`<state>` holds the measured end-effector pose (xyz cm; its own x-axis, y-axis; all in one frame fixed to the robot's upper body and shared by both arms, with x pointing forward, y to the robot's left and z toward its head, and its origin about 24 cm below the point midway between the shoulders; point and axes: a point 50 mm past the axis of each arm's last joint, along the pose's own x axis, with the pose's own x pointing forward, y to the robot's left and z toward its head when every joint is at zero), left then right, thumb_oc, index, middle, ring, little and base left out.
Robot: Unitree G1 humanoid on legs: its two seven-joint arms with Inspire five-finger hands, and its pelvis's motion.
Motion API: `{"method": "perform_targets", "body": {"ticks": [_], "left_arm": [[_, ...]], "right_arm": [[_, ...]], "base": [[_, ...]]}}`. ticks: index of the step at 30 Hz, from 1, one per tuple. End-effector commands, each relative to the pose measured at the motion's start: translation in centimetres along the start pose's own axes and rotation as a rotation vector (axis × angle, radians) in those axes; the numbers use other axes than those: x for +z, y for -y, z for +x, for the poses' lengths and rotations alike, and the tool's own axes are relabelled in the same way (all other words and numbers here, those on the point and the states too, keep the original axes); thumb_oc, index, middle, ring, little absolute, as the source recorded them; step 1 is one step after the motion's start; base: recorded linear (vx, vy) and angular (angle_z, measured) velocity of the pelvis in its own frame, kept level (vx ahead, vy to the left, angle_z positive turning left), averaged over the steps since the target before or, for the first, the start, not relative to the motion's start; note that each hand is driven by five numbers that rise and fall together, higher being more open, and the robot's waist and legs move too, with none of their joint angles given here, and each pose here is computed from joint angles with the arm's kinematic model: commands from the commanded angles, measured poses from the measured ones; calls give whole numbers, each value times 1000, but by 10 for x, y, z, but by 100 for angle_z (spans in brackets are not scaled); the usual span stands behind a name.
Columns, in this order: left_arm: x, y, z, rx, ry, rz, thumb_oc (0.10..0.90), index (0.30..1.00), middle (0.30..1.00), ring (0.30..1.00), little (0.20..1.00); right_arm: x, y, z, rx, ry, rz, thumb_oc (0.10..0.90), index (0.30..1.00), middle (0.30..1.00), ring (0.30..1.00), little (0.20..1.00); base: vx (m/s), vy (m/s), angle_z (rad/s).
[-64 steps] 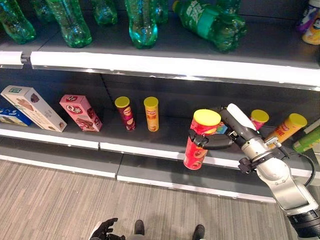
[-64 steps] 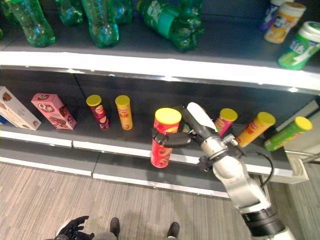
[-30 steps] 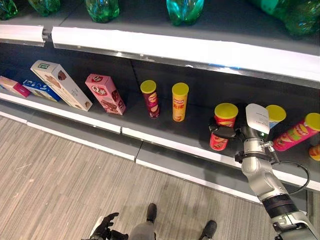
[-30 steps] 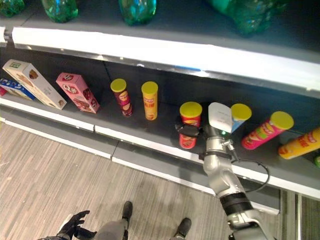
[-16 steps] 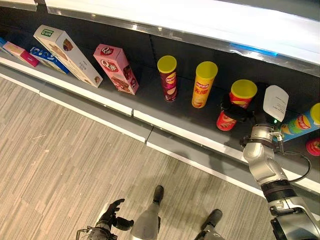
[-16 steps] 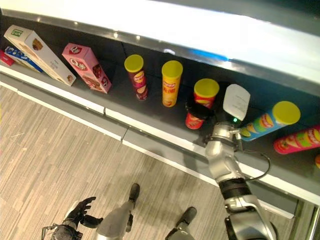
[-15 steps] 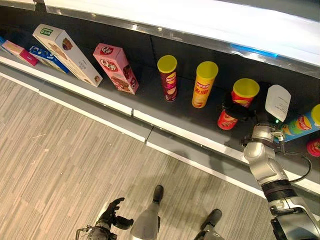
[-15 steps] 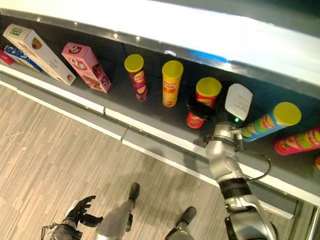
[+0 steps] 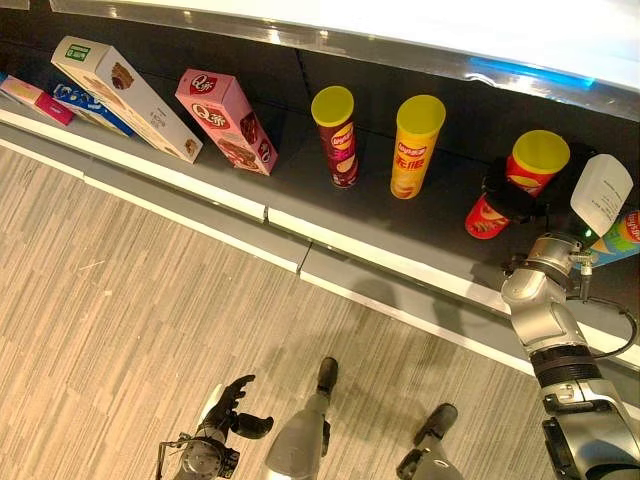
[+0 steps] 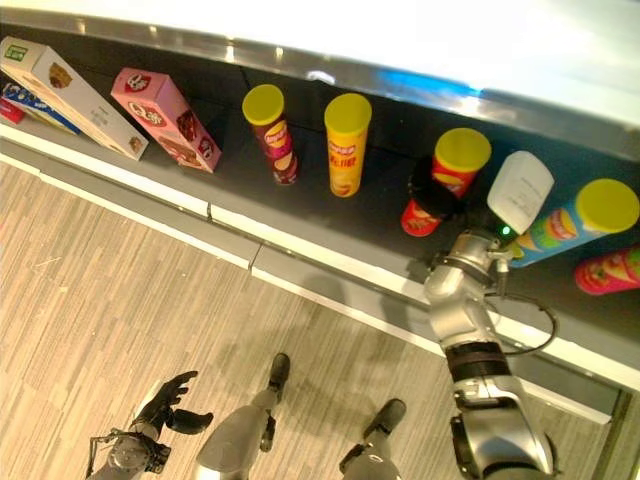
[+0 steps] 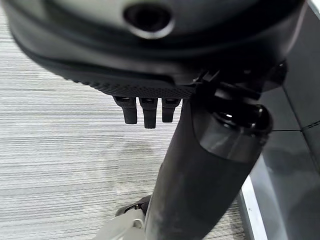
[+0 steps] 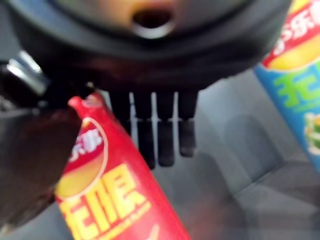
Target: Put the goods on the table back onto the shelves and tidy them up.
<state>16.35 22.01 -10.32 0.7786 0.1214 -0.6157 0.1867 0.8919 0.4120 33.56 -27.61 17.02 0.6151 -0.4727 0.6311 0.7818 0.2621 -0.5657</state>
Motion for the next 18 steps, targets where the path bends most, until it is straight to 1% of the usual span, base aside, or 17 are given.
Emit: {"method": "perform_targets", "body": {"ticks": [1,10,16,17,18], "left_arm": [[-7,-13,-2,23,3,70,800,900,900,900,900],[-5,-11,-2,22,12,74,800,900,900,900,900],[-4,-12,-1,30,15,76,800,900,900,900,900],[-4,-12,-1,31,14,76,800,900,900,900,900],[-4,-13,-1,32,14,78,800,900,900,900,900]], "right_arm": [[34,40,43,-236,160,39,400,300,300,300,300],[32,37,37,-221,171,18,400,300,300,300,300],[32,30,31,-181,185,5,400,300,300,300,300],[32,29,30,-174,187,5,464,396,396,396,396],[31,27,28,-163,187,4,585,578,578,578,578]], "base": [[0,0,0],[0,0,0],[0,0,0],[0,0,0],[0,0,0]]}}
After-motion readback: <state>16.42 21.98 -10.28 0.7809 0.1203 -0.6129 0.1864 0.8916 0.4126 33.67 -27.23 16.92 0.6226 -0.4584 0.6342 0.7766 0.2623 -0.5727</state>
